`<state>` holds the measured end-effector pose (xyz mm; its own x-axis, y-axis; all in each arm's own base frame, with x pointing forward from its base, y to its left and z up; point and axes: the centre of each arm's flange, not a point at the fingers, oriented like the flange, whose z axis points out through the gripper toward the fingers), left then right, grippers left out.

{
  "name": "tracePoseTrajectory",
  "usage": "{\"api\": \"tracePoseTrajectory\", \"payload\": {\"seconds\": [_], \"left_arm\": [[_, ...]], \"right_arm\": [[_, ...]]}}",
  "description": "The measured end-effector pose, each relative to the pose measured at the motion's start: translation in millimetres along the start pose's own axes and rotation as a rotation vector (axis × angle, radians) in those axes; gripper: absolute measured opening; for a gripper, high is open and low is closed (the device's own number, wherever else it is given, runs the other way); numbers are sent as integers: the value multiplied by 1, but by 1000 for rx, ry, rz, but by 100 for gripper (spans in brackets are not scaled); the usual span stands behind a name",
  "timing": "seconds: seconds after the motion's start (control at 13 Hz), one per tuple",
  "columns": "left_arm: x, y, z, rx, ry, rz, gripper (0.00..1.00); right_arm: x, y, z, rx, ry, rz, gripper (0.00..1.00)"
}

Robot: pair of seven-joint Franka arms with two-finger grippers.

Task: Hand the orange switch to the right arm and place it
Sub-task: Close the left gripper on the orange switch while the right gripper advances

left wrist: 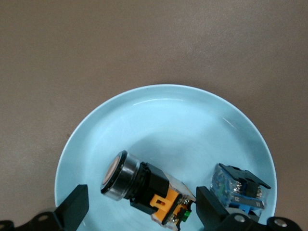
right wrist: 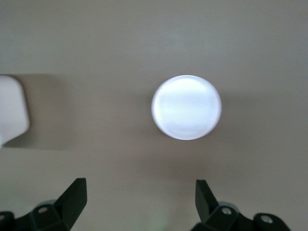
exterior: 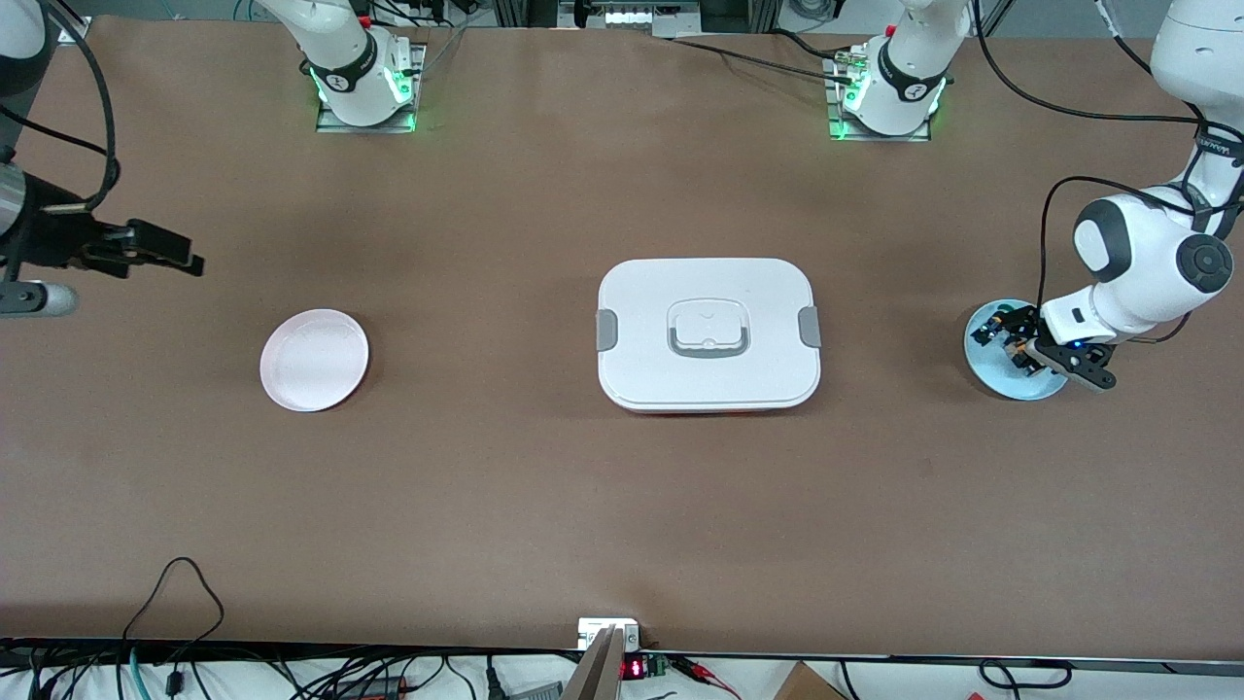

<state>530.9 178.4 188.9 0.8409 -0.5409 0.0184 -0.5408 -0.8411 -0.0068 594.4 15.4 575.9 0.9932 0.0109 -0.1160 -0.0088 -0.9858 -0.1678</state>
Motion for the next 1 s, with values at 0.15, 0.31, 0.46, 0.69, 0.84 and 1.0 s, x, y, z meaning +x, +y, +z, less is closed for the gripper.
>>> {"api": "tracePoseTrajectory", "payload": {"seconds": [0.15, 0.31, 0.46, 0.69, 0.84, 1.0], "left_arm": [[4, -4, -5, -7, -7, 3, 100], [9, -8, -11, -22, -23, 20, 100], [11, -10, -15, -24, -27, 37, 100], [10, -11, -14, -28, -29, 85, 100], [3, -15, -14, -31, -30, 152, 100], [-2, -20, -15, -31, -28, 253, 100]], "right_arm": [[1, -3, 0, 73, -1, 5, 100], [4, -9, 5, 185, -11, 10, 100], [7, -19, 9, 286, -20, 8, 100], [12, -33, 19, 406, -44, 7, 100], [16, -35, 31, 450, -67, 16, 100], [19, -34, 39, 458, -79, 22, 100]]}}
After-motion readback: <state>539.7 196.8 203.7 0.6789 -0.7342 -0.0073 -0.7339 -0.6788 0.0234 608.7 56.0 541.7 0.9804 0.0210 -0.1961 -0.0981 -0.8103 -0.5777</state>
